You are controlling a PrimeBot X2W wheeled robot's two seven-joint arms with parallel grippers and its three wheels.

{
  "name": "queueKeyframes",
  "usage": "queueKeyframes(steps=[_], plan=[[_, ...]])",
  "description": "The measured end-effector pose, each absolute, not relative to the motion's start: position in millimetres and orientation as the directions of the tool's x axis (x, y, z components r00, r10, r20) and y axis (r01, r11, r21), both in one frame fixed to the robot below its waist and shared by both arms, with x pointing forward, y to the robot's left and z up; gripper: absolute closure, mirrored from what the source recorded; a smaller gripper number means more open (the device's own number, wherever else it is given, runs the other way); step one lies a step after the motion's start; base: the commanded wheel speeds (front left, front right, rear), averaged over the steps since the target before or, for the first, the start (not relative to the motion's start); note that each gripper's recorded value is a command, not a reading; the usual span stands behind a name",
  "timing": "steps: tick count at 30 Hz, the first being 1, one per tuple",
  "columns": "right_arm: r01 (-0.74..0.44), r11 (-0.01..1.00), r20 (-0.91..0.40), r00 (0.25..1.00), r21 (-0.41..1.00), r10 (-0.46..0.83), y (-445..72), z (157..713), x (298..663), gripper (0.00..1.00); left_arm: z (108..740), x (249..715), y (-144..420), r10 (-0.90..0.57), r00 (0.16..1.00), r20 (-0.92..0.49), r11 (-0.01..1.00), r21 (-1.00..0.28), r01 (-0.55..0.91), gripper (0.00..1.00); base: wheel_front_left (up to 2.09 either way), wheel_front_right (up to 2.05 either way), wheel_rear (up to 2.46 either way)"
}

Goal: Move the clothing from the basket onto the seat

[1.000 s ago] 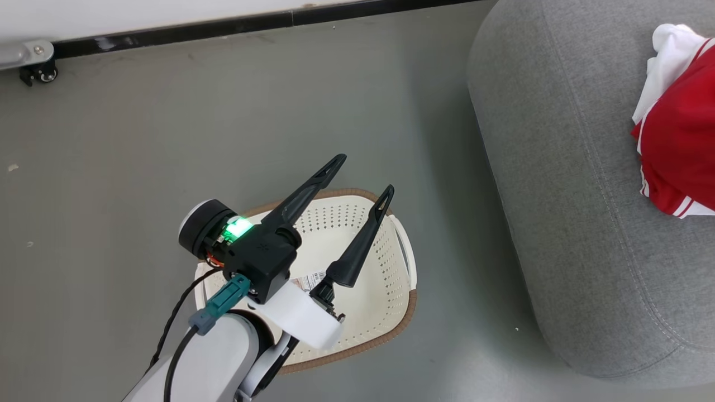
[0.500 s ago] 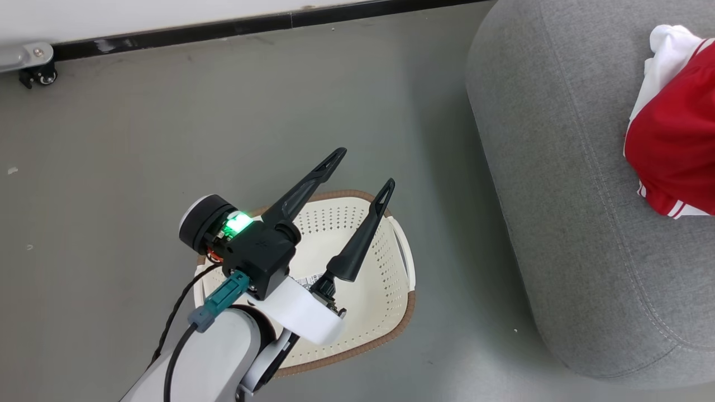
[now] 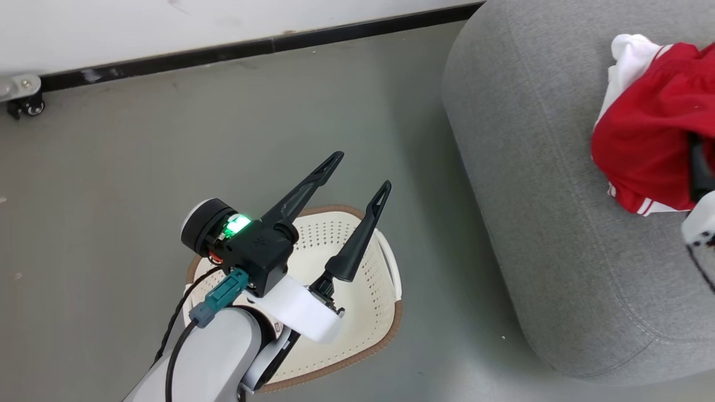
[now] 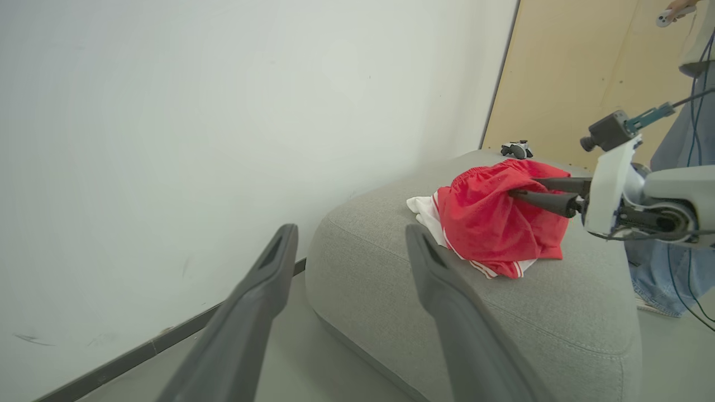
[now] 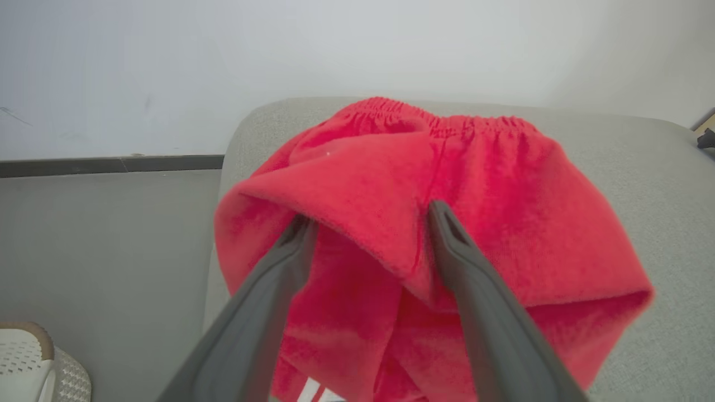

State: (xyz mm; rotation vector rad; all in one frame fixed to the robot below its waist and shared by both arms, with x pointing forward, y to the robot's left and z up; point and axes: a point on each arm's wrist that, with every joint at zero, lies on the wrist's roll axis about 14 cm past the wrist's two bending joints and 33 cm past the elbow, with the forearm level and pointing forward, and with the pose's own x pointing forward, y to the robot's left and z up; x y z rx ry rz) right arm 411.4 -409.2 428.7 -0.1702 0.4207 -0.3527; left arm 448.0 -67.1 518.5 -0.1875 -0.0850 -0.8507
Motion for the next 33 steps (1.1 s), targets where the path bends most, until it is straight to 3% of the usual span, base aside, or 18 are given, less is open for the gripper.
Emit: queueKeyframes(steps=[16, 33], plan=[[0.270, 0.941, -0.314, 0.893, -0.201, -0.324, -388.3, 440.3, 381.6, 0.00, 530.6, 441.2, -78.1, -0.745, 0.643, 0.176, 0.629, -0.136, 0.766, 0.00, 0.00, 0.00, 0.00], [0.135, 0.974, -0.089, 0.984, -0.182, -0.154, -330.8, 506.1, 412.4, 0.00, 521.5, 443.8, -34.0, -0.618, 0.777, 0.118, 0.762, -0.152, 0.629, 0.00, 0.00, 0.00, 0.00]])
